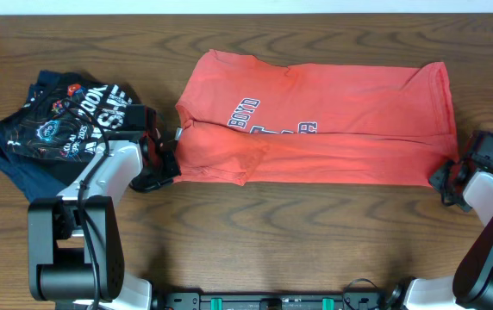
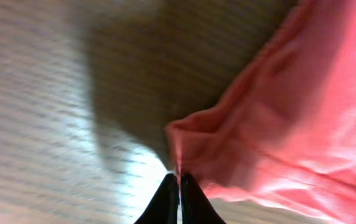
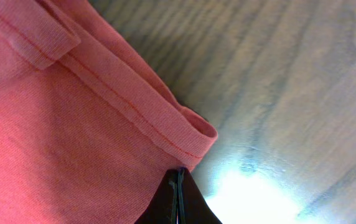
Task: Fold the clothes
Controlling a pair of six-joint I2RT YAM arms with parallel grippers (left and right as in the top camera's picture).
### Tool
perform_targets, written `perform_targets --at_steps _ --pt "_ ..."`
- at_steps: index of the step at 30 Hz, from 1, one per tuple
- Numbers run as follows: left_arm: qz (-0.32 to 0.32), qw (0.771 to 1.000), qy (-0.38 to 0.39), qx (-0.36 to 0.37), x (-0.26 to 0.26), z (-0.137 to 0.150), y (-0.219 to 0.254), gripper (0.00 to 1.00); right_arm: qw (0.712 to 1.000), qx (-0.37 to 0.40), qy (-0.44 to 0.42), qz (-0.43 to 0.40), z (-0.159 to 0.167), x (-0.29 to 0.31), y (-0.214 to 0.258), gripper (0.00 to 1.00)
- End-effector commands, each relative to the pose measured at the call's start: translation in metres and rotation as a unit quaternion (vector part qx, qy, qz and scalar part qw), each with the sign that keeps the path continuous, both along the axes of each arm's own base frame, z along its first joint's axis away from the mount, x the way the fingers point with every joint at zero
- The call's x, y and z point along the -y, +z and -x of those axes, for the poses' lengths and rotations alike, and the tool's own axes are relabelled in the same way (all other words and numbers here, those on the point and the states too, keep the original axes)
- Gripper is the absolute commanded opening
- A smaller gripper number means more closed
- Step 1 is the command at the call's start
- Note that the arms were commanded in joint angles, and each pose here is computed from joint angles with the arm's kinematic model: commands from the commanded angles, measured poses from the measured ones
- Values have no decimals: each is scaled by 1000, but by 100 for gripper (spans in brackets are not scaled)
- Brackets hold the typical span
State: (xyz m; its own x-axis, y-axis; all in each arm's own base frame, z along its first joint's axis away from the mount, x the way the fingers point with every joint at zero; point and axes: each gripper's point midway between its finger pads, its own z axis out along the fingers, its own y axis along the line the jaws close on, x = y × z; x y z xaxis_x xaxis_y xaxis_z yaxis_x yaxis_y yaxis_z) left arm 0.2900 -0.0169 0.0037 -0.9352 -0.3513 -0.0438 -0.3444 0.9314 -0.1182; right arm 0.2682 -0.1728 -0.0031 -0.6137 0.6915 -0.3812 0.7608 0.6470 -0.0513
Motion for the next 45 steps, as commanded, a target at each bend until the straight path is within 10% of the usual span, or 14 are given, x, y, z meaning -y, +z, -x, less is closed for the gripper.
perform_targets --at_steps 1,9,14,18,24,32,36,45 --pt "-32 999 6 -15 -12 8 -4 6 998 -42 -44 2 31 7 -14 1" --pt "-64 997 27 -28 -23 15 -4 6 996 -46 -77 0 42 16 -15 1" --pt "28 999 -14 -18 9 14 4 6 996 -44 -77 0 41 16 -15 1" --pt "50 998 -22 -15 17 14 6 38 996 -44 -76 0 41 16 -15 1" --pt "50 998 -27 -12 17 13 6 50 996 -43 -76 0 41 16 -15 1" --pt "43 998 -29 27 15 -6 8 46 996 -44 -76 -1 41 16 -15 1" --pt "43 998 -29 37 15 -10 7 6 996 -43 -76 -1 41 16 -15 1" --pt "-21 1000 -10 19 -7 -1 -1 6 996 -41 -75 -3 40 15 -15 1"
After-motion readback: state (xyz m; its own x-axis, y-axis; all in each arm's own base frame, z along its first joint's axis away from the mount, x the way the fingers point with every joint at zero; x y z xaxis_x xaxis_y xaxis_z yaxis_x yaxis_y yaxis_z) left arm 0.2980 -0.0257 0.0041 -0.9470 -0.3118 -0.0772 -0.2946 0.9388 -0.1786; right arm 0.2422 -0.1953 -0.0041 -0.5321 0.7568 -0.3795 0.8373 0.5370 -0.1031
